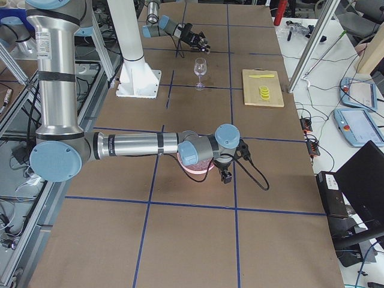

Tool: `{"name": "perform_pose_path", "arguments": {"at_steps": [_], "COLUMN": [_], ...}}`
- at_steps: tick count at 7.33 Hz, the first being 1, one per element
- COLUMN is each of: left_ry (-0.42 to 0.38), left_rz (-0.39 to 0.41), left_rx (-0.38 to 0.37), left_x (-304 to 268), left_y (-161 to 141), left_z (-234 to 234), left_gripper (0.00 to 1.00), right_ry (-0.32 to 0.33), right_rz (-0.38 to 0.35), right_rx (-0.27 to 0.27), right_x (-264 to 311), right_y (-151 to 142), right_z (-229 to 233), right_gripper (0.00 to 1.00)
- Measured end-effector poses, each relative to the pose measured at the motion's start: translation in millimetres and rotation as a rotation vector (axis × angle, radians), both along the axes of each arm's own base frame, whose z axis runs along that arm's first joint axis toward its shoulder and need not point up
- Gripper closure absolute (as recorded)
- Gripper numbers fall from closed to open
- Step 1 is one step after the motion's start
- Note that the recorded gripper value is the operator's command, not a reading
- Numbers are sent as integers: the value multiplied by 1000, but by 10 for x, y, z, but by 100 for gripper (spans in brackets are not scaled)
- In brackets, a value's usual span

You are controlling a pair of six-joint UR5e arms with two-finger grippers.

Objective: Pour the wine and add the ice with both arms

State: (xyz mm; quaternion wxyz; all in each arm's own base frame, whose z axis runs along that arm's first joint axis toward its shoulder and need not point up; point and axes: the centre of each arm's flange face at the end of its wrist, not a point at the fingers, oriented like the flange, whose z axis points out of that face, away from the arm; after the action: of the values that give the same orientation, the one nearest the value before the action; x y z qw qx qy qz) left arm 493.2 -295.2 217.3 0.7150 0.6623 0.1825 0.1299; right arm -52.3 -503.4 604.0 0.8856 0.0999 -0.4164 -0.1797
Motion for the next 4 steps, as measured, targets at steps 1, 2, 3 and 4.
{"name": "perform_pose_path", "arguments": {"at_steps": [1,2,3,4], "left_ry": [-65,-115,-165,-218], "left_rz": [4,8,14,19], "left_rx": [16,26,31,39], "left_x": [17,50,100,143], "left_y": [-5,-2,8,12], "left_z": [-83,-145,-192,-258], "left_gripper": [100,100,100,100], "right_ry": [0,0,0,-1], "right_rz": [-1,-1,-2,-3], "right_rx": [-1,-1,-1,-2], "right_x": [-3,-6,-10,-16], "right_y": [0,0,0,1], "right_z": [3,5,6,7], "right_gripper": [0,0,0,0]}}
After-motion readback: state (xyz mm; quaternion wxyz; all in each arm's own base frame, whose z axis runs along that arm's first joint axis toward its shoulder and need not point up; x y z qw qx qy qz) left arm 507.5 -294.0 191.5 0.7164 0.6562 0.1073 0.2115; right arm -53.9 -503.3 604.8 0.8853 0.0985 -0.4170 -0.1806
